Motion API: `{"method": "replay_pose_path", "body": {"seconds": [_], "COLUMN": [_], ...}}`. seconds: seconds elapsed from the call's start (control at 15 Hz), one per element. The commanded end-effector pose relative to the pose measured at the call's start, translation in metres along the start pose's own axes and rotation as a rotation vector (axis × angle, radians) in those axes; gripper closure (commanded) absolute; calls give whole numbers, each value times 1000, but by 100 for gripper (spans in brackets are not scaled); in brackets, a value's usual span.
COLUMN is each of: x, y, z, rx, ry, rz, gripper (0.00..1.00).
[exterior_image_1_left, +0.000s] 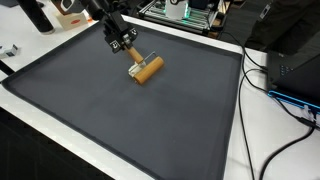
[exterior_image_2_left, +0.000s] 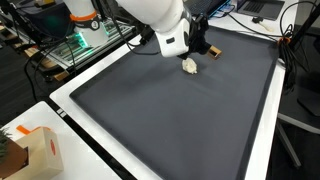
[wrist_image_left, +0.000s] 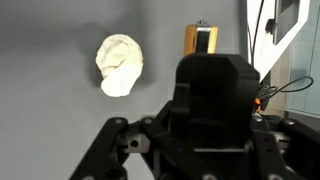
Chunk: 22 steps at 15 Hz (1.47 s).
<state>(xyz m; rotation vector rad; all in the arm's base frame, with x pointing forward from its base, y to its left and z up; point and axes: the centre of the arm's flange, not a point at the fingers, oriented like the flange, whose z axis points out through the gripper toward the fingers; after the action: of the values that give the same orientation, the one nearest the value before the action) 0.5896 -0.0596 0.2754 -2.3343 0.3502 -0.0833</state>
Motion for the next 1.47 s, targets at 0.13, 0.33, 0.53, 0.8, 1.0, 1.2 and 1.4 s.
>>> {"method": "replay_pose_path", "body": {"seconds": [0.13, 0.33, 0.53, 0.8, 1.0, 1.2, 1.4], "x": [10, 11, 13, 14, 14, 14, 14], "y": [-6, -10, -18, -28, -41, -60, -78], "z": [-4, -9, -18, -33, -44, -53, -62], "rx": [15, -10, -57, -171, -270, -355, -452], "ry": [-6, -4, 3, -3, -6, -5, 9], "rz": [77, 119, 157, 202, 199, 178, 161], "gripper": [77, 77, 77, 77, 77, 77, 77]}}
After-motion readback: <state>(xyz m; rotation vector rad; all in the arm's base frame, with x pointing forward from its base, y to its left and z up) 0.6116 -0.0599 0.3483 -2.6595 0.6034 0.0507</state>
